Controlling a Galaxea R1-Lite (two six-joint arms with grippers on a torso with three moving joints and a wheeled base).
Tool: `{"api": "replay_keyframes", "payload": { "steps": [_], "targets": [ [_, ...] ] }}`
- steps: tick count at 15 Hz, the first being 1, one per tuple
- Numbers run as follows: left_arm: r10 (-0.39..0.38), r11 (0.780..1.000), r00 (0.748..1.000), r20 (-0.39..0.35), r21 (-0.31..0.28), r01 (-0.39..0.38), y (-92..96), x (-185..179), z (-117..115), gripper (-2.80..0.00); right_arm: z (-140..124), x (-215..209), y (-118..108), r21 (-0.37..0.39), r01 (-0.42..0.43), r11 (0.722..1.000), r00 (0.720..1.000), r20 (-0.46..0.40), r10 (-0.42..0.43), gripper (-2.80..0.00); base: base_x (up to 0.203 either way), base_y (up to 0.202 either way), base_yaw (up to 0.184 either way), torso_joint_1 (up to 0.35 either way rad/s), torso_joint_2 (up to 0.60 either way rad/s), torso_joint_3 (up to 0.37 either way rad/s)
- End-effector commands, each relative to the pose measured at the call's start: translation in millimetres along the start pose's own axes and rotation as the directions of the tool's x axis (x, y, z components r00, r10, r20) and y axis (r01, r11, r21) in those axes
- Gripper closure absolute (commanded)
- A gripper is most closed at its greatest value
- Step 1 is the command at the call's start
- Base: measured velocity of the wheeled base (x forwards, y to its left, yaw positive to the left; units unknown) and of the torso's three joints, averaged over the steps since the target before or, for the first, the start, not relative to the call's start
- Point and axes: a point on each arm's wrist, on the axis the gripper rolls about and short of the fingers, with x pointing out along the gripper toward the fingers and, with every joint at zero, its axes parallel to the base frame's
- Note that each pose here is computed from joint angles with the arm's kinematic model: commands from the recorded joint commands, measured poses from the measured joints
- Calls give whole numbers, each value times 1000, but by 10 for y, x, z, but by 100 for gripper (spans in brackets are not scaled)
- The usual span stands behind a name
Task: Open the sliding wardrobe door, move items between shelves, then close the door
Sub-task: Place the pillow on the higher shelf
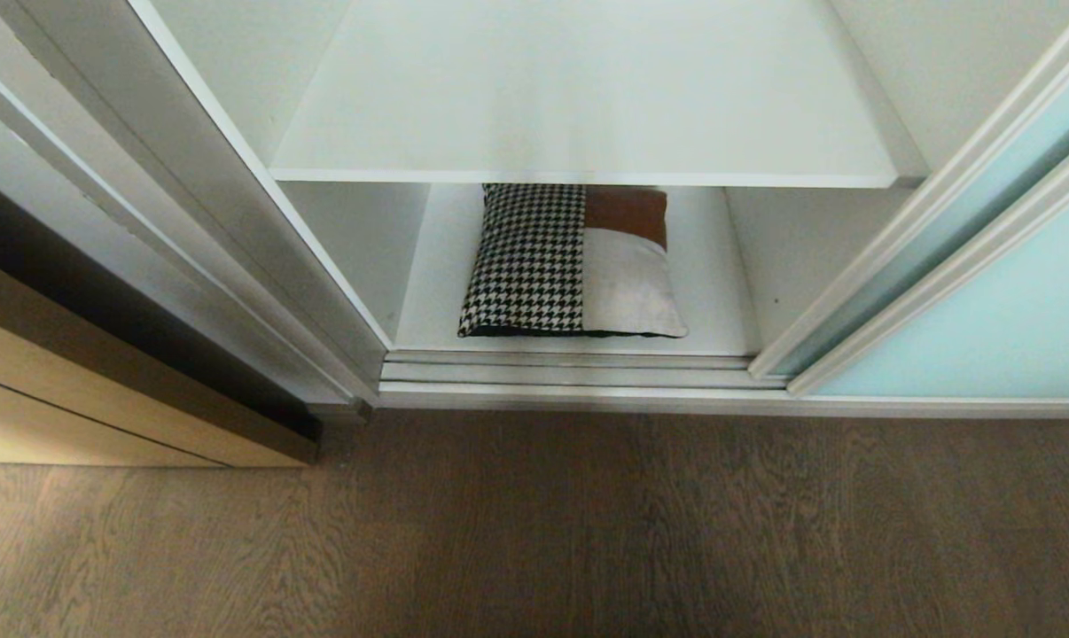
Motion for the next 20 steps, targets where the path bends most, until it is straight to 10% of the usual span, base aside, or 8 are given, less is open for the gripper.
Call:
{"api": "replay_keyframes", "payload": {
  "steps": [1,20],
  "targets": [
    [-1,1000,1000,11,2,1,-1,14,-12,-280,0,0,0,0,0,1000,1000,0,0,0,0,0,0,0,0,0],
    [1,1000,1000,12,-12,-1,0,13,-8,-280,1,0,0,0,0,1000,1000,1,0,0,61,0,0,2,1,1]
  ]
}}
